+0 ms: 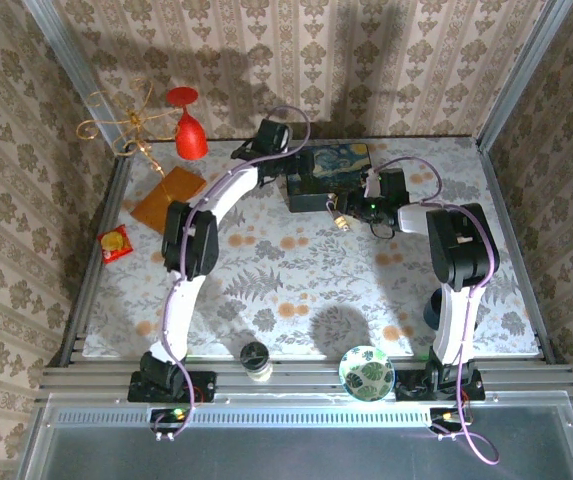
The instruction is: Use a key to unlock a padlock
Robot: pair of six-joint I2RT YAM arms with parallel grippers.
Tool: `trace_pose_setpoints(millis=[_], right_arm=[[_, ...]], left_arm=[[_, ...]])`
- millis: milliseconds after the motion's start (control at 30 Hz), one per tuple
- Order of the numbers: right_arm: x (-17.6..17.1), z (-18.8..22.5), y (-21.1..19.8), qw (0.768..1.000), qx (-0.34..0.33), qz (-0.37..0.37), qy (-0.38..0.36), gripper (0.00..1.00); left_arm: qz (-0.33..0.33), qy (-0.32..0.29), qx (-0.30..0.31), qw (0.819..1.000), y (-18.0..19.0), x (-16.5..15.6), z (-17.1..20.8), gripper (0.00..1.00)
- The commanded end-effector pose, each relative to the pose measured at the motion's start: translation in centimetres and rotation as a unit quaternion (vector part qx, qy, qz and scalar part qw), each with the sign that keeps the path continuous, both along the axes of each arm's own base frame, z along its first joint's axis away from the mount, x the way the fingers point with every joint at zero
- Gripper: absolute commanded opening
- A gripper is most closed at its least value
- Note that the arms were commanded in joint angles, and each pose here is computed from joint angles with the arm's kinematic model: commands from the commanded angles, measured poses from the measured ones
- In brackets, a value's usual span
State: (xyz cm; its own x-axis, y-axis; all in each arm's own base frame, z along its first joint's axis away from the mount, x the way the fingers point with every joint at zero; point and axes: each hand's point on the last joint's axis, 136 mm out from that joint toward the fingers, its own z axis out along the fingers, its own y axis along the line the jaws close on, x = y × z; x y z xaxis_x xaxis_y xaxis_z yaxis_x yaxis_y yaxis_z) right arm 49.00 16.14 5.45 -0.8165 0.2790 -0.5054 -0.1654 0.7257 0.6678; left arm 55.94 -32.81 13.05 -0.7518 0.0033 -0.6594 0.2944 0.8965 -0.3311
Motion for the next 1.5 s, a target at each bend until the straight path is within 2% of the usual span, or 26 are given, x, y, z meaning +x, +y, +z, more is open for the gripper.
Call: trace_pose_setpoints(millis=[0, 233, 500, 567, 700, 767, 867, 1033, 1267, 1467], right_arm=[[-1.4, -0.4, 0.4, 1.0, 0.014, 0.003, 0.024, 0.49], [-1.4, -1.8, 0.9, 0.999, 0.0, 0.013, 0.04, 0.44], [-1.5, -1.9, 1.5, 0.999, -0.009, 0.019, 0.042, 0.42], [-1.6, -2.0, 1.4, 0.999, -0.011, 0.015, 0.042, 0.39], [-1.6, -1.9, 1.0, 0.999, -0.013, 0.001, 0.044, 0.17], [-1.5, -1.6, 0.9, 0.999, -0.008, -0.009, 0.041, 0.13], [-1.6, -1.0, 0.9, 0.998, 0.014, -0.028, 0.046, 0.07], [-1.7, 0.0, 0.9, 0.99, 0.097, -0.086, 0.048, 0.01], [-0.4, 0.4, 0.8, 0.961, 0.201, -0.18, 0.052, 0.0], [0.1, 0.0, 0.1, 0.942, 0.215, -0.252, 0.052, 0.0]], left_arm=[[-0.029, 0.008, 0.058, 0.998, 0.8, 0.1, -1.5, 1.0], [-0.028, -0.008, 0.066, 0.997, 1.0, 1.6, -2.4, 1.0], [-0.037, 0.007, 0.05, 0.998, 0.3, 1.8, -3.9, 1.0], [-0.038, 0.012, 0.052, 0.998, 0.3, 1.6, -4.4, 1.0], [-0.036, 0.024, 0.059, 0.997, 0.4, 1.1, -5.2, 1.0], [-0.033, 0.025, 0.061, 0.997, 0.5, 0.9, -5.2, 1.0], [-0.026, 0.028, 0.066, 0.997, 0.8, 0.6, -5.5, 1.0], [-0.017, 0.041, 0.064, 0.997, 1.1, 0.1, -6.2, 1.0], [-0.006, 0.043, 0.06, 0.997, 0.9, -0.5, -6.3, 1.0], [0.002, 0.048, 0.056, 0.997, 0.6, -1.2, -6.6, 1.0]])
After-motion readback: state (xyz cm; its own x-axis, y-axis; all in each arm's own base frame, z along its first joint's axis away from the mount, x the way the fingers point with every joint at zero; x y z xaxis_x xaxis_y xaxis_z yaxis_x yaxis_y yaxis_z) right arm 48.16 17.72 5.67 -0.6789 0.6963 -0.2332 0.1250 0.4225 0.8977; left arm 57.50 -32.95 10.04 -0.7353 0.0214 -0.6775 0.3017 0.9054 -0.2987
